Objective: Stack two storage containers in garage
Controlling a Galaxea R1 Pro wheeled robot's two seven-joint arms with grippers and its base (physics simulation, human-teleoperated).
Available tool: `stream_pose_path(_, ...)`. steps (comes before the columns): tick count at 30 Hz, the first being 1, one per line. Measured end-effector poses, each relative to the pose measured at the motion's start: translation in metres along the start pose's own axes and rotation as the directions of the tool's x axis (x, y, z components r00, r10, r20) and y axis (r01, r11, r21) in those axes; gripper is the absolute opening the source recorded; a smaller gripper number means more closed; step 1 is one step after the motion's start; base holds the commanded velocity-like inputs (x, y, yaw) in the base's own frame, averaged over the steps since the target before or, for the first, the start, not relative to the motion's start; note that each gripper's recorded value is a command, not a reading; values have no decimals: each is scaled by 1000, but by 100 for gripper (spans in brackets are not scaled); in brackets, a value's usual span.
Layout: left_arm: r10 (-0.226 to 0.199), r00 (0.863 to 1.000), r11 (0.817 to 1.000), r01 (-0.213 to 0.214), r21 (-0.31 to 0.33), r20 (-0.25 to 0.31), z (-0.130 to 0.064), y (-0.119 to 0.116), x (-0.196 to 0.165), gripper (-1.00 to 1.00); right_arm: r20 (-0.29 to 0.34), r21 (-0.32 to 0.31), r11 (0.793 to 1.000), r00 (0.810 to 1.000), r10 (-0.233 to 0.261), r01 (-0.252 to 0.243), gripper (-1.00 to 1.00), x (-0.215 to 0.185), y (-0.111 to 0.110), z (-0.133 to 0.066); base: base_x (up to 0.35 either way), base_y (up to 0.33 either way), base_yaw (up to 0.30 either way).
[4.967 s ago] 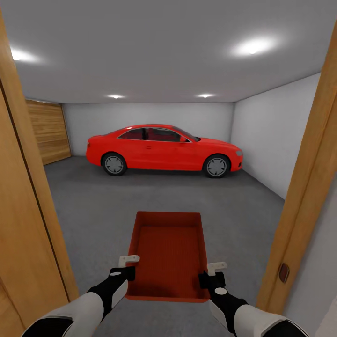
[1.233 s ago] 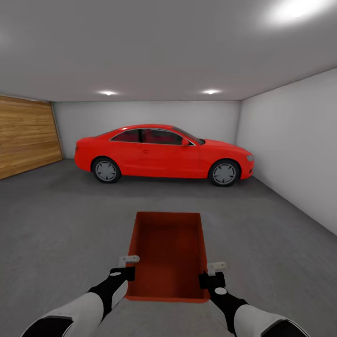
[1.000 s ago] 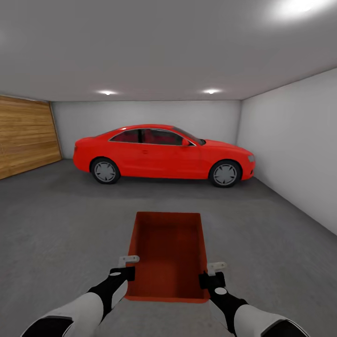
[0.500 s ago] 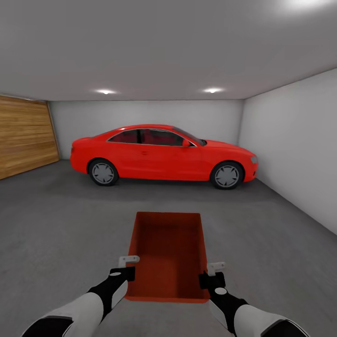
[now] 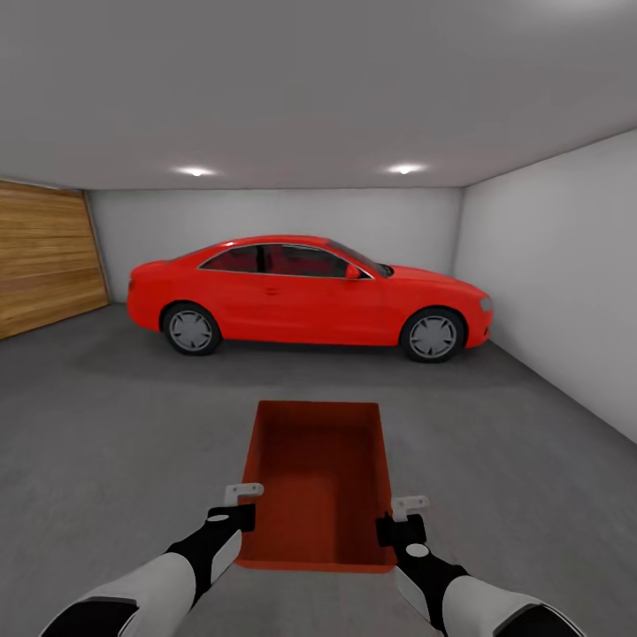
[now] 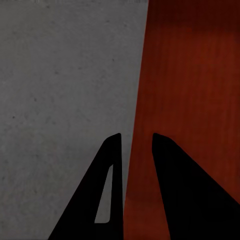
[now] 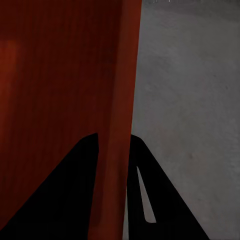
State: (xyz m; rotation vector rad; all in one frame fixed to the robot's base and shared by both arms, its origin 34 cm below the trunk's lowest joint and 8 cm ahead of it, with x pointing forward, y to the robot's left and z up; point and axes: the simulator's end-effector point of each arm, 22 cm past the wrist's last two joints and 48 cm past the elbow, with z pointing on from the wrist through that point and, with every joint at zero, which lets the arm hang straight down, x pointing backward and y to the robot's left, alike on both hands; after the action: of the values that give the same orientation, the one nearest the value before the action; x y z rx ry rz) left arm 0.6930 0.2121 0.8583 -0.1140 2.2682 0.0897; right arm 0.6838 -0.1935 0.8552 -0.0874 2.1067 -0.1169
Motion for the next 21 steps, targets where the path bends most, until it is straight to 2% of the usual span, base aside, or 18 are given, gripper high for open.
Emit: stream_pose_path(21, 1, 1000, 1000, -1, 0, 0, 0, 0, 0, -100, 0, 0, 1000, 1000, 0, 0, -100, 0, 0, 0, 321, 0, 0)
